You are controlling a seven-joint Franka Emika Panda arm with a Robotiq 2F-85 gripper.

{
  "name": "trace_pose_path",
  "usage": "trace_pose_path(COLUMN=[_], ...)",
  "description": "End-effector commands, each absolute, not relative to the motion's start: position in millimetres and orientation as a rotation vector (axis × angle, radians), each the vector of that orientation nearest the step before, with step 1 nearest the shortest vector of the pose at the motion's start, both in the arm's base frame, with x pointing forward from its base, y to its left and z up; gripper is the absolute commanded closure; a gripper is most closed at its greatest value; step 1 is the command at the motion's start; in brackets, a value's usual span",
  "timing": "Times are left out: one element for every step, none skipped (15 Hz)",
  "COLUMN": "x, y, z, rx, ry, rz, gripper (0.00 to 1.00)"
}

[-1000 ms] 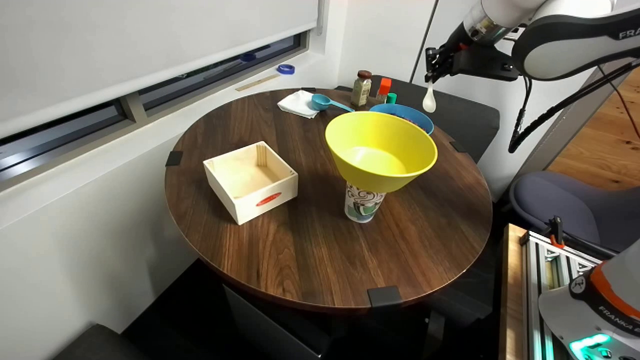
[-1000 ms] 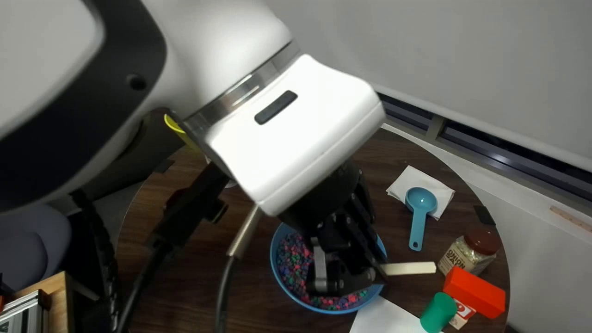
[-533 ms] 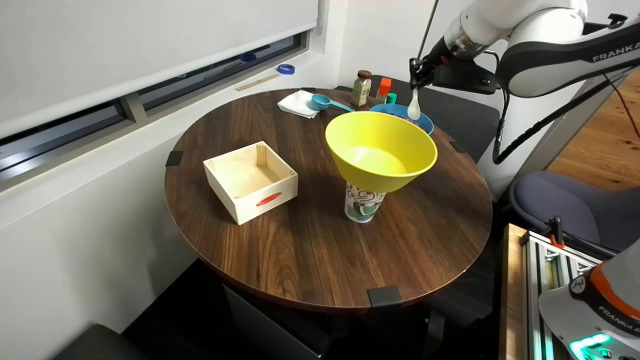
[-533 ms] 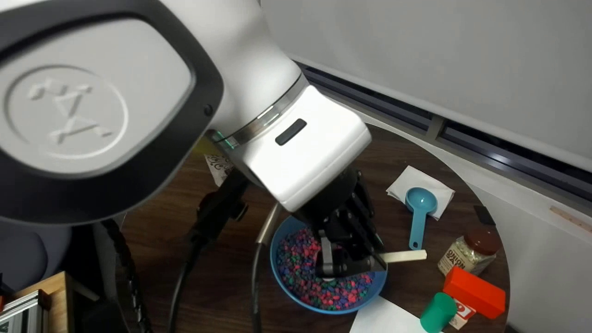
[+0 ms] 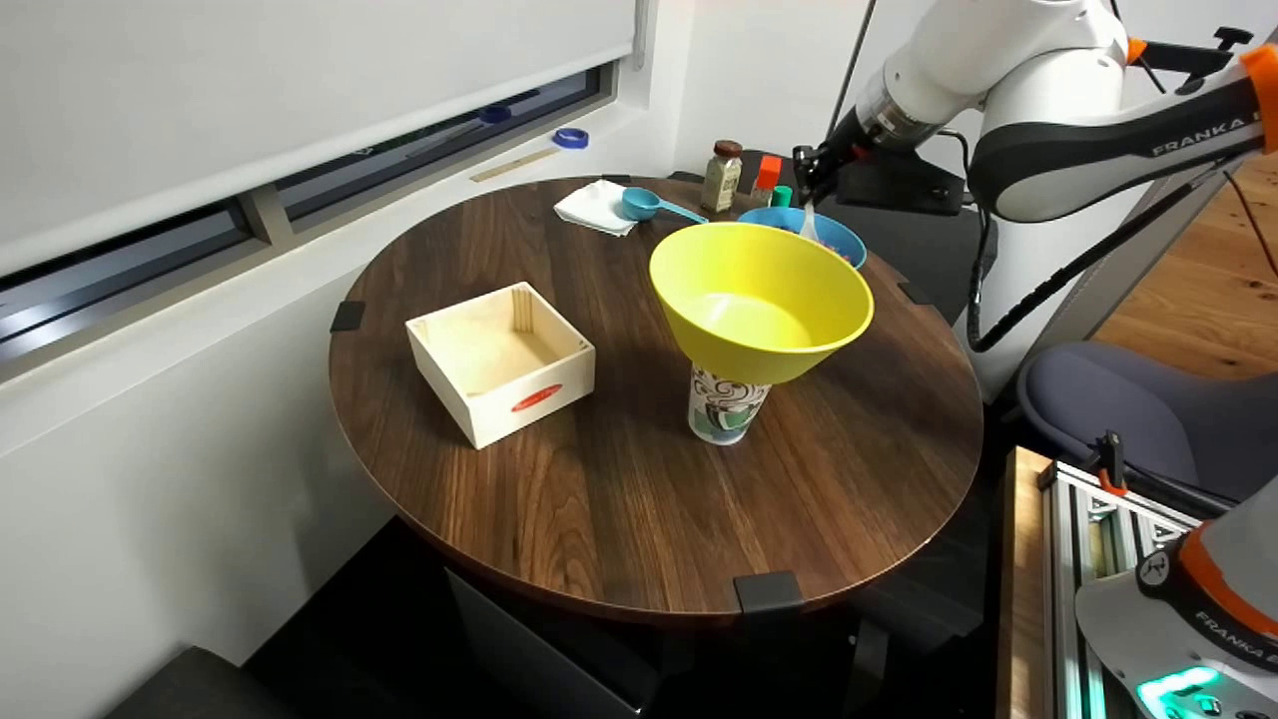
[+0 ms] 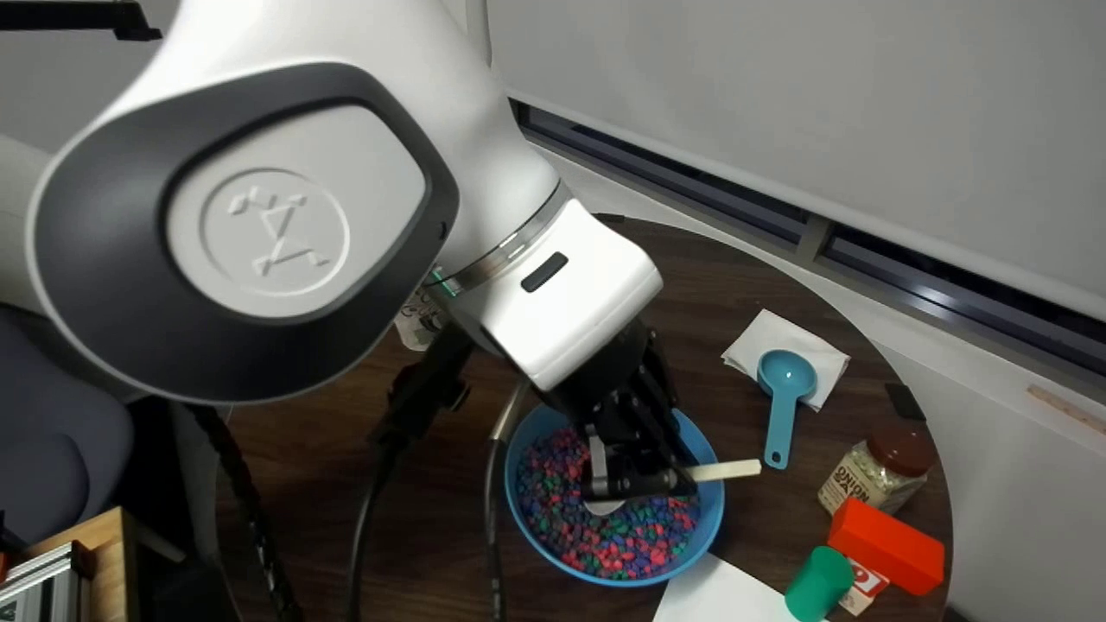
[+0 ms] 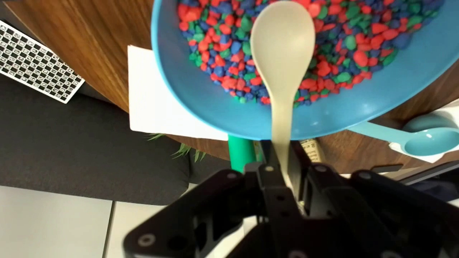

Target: Pick up the yellow bowl and put it on top of the styrofoam cup, Pick up the white spoon and used it to move the content from the blue bowl into the yellow before putting it back down on the table

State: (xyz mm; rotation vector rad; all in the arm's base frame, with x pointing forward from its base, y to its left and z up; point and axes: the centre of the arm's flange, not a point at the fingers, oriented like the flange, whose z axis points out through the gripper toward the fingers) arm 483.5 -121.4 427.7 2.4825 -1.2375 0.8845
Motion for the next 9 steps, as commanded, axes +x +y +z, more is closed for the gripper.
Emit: trace_pose_path(x=[492.0,492.6,493.0,493.4,493.7,493.8,493.7,493.8,493.9], y=[-111.1,-109.0,-107.3,-106.3,-105.9,-106.4,-106.2,-106.8,-107.8], z=[408.5,406.2,404.9,404.2,403.7,403.6,404.9,406.4,407.3], rx=[2.495,2.5,2.506,2.512,2.522,2.528,2.543,2.551,2.561], ry=[-1.237,-1.237,-1.24,-1.243,-1.248,-1.255,-1.278,-1.299,-1.33], rz=[0.88,0.874,0.869,0.864,0.857,0.85,0.843,0.84,0.835], gripper=[0.97,0.97,0.97,0.97,0.97,0.97,0.97,0.97,0.97])
